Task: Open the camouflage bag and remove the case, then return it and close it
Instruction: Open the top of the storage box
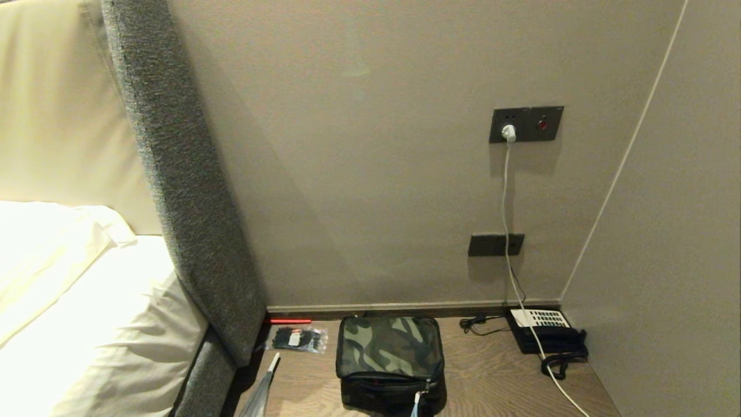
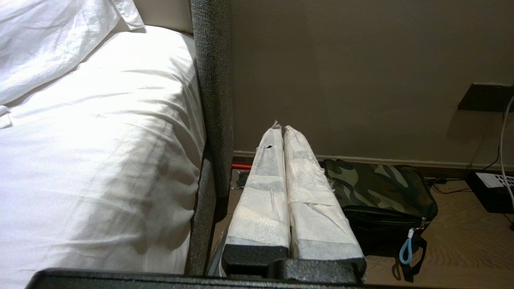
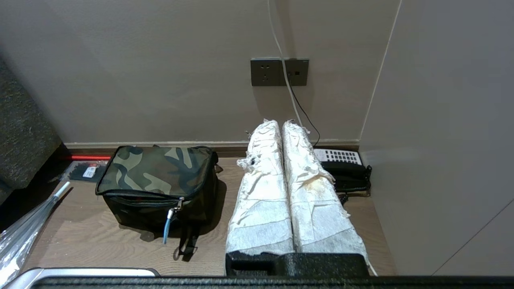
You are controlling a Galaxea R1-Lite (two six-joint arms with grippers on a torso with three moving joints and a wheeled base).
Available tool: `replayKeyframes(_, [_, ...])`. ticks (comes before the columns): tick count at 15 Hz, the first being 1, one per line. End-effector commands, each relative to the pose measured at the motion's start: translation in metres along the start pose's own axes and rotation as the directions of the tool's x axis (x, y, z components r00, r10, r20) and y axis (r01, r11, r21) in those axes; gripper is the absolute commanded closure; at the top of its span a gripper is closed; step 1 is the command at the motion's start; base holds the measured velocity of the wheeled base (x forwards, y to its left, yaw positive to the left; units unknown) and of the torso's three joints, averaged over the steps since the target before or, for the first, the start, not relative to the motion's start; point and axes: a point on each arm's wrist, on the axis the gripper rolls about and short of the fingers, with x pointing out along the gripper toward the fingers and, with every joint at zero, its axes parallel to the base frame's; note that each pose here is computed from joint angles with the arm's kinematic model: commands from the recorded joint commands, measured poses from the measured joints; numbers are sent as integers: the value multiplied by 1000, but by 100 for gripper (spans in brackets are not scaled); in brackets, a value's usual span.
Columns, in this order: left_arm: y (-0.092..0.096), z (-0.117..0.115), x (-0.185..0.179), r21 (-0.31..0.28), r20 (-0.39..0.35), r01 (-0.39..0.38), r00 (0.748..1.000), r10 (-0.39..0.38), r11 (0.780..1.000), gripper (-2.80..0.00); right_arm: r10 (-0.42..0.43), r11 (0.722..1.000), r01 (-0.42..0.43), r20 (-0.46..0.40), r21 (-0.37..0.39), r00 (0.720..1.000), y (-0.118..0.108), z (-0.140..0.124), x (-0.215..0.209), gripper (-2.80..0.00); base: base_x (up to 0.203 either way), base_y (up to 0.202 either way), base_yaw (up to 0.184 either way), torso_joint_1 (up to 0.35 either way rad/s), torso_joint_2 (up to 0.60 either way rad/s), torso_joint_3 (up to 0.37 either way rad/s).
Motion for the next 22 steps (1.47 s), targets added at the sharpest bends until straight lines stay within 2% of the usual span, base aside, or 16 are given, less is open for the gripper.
replayKeyframes(1, [0,0,0,0,0,-1,1000,1,1000,0,1,1000,-1,2,0,1000,0,0,0,0,0,0,0,0,0,0])
replayKeyframes(9, [0,-1,0,13,-4,-2,1000,2,1000,0,1,1000,-1,2,0,1000,0,0,0,0,0,0,0,0,0,0])
replayKeyframes(10, [0,-1,0,41,-9,5,1000,-5,999,0,1,1000,-1,1,0,1000,0,0,0,0,0,0,0,0,0,0])
replayKeyframes(11, [0,-2,0,101,-12,10,1000,-9,995,0,1,1000,-1,1,0,1000,0,0,0,0,0,0,0,0,0,0])
replayKeyframes(12, [0,-2,0,119,-14,17,1000,-16,993,0,1,1000,-1,1,0,1000,0,0,0,0,0,0,0,0,0,0])
replayKeyframes(16, [0,-1,0,39,-3,4,1000,-4,999,0,1,1000,-1,2,0,1000,0,0,0,0,0,0,0,1,1,-31])
replayKeyframes(22, [0,0,0,23,0,3,1000,-3,1000,0,1,1000,-1,2,0,1000,0,0,0,0,0,0,0,3,2,-188])
